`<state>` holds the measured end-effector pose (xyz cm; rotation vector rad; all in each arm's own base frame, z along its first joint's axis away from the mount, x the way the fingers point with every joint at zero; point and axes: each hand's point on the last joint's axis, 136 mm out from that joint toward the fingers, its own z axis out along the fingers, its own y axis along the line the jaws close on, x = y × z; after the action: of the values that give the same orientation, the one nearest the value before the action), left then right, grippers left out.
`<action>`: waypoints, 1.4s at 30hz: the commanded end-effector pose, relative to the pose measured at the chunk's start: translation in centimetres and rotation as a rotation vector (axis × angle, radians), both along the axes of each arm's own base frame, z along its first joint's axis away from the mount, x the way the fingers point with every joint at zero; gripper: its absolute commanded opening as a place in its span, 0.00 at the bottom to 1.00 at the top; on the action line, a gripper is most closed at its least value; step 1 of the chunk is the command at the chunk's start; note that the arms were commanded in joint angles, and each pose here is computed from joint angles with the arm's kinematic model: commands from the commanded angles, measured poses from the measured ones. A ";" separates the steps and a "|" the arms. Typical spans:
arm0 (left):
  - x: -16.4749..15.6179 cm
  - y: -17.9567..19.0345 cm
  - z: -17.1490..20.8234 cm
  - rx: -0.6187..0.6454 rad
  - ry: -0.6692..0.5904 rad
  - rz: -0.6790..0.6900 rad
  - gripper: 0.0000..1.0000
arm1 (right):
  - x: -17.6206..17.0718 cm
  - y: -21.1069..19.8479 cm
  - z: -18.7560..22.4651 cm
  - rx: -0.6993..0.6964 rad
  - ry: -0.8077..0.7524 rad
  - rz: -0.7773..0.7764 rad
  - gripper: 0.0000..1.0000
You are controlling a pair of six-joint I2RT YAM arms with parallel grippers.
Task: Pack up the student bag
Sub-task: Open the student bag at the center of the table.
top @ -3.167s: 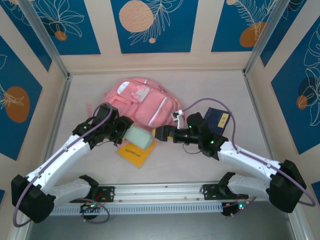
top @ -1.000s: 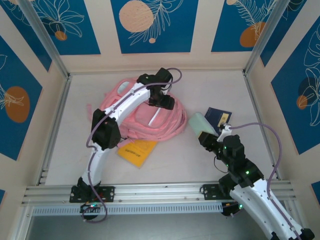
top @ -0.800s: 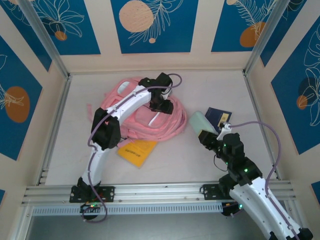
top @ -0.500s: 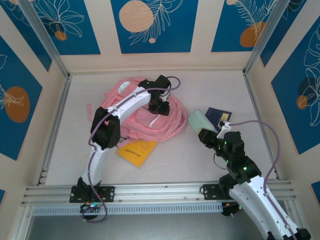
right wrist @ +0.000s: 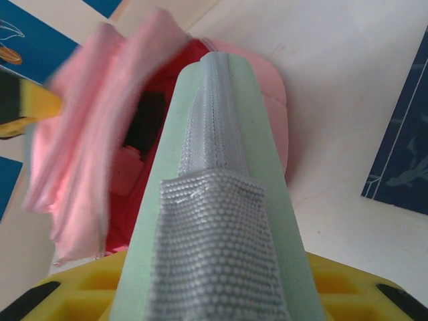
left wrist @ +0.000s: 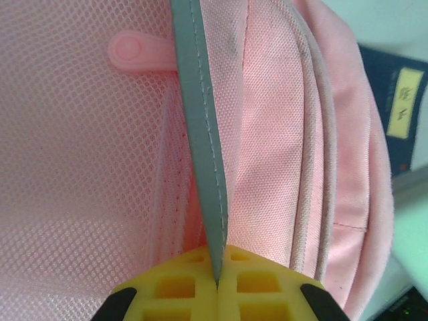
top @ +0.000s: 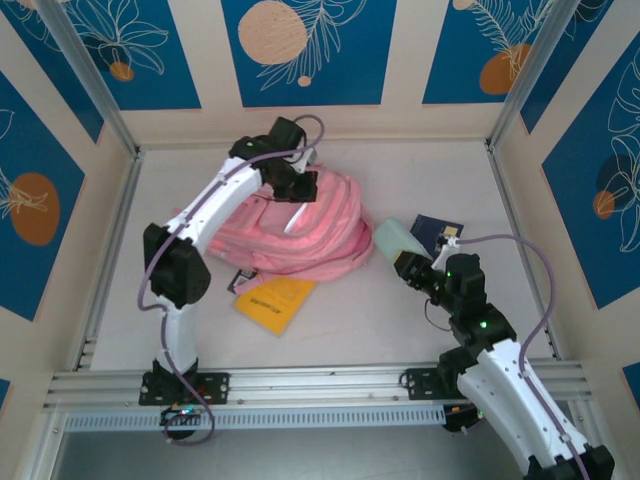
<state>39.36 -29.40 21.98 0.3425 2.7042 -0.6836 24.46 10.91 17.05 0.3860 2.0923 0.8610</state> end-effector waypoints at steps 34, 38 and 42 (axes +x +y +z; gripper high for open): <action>-8.7 -2.2 5.0 0.244 -0.206 -0.260 0.75 | 5.5 12.9 8.0 0.584 -0.020 0.434 0.21; -8.1 -2.5 4.8 0.332 -0.259 -0.253 0.77 | 5.3 13.1 8.1 0.586 -0.020 0.437 0.19; -6.9 -2.1 4.3 0.411 -0.294 -0.208 0.76 | 5.2 13.1 8.4 0.584 -0.026 0.439 0.17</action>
<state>31.49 -32.56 26.61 0.7838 2.5380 -0.2570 29.91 23.48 21.25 0.3286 2.0159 1.6978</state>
